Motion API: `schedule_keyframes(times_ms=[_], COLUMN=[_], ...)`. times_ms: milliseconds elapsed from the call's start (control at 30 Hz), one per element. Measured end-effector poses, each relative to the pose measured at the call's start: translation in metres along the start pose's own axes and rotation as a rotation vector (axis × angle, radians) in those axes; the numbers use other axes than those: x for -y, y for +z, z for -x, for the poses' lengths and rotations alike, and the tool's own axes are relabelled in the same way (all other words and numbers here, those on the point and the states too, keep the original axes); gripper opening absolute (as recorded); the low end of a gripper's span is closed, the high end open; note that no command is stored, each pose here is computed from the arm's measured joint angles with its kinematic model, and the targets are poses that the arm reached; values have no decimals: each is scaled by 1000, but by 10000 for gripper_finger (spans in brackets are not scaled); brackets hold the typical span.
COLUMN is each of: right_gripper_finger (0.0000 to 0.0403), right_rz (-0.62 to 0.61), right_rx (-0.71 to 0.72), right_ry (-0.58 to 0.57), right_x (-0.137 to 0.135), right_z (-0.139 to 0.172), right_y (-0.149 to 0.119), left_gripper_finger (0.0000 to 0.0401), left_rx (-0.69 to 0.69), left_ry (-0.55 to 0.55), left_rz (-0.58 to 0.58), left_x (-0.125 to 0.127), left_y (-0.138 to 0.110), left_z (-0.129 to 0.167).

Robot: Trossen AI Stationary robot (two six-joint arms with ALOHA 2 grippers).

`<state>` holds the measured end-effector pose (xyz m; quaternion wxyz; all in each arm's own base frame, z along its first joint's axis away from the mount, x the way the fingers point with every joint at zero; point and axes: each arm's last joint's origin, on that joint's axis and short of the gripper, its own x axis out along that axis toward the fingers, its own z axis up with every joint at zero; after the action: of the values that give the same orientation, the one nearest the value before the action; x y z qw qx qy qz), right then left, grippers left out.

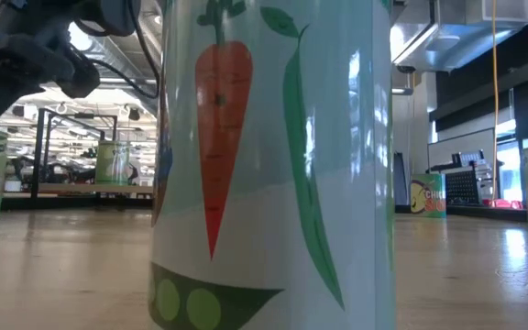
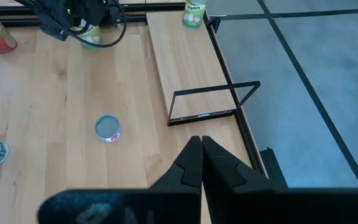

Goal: Pick and place cans onto a shelf
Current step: Put the canned pears on the shelf

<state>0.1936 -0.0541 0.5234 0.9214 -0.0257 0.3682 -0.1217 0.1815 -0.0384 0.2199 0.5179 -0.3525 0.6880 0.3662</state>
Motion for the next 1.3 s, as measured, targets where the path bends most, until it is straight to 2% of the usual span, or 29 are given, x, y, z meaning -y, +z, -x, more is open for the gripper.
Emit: schedule_keyframes(times_ms=[100,233,400,600,767,900,1000,1133,1300], right_gripper_finger=[4,4,4,4,4,4,4,4,4], right_rz=[2,4,25,25,24,25,25,25,25], right_rx=[0,4,17,31,31,31,31,31,31], right_ry=[0,-1,-3,-5,-5,-5,-4,-4,-5], right_x=[0,0,0,0,0,0,0,0,0], right_z=[0,0,0,0,0,0,0,0,0], right_y=[0,0,2,3,3,3,3,3,3], left_gripper_finger=[27,5,2,1,1,0,0,0,0], left_rx=[10,8,9,53,128,261,355,410,402], left_ry=[5,3,-9,-30,-56,-164,-183,-169,-121], left_rz=[0,-35,-73,-128,-113,-122,-145,-162,-153], left_x=[0,0,2,3,-5,-10,-20,-37,-59], left_y=[0,0,0,-3,-1,11,23,45,72], left_z=[0,0,6,42,83,121,141,153,152])
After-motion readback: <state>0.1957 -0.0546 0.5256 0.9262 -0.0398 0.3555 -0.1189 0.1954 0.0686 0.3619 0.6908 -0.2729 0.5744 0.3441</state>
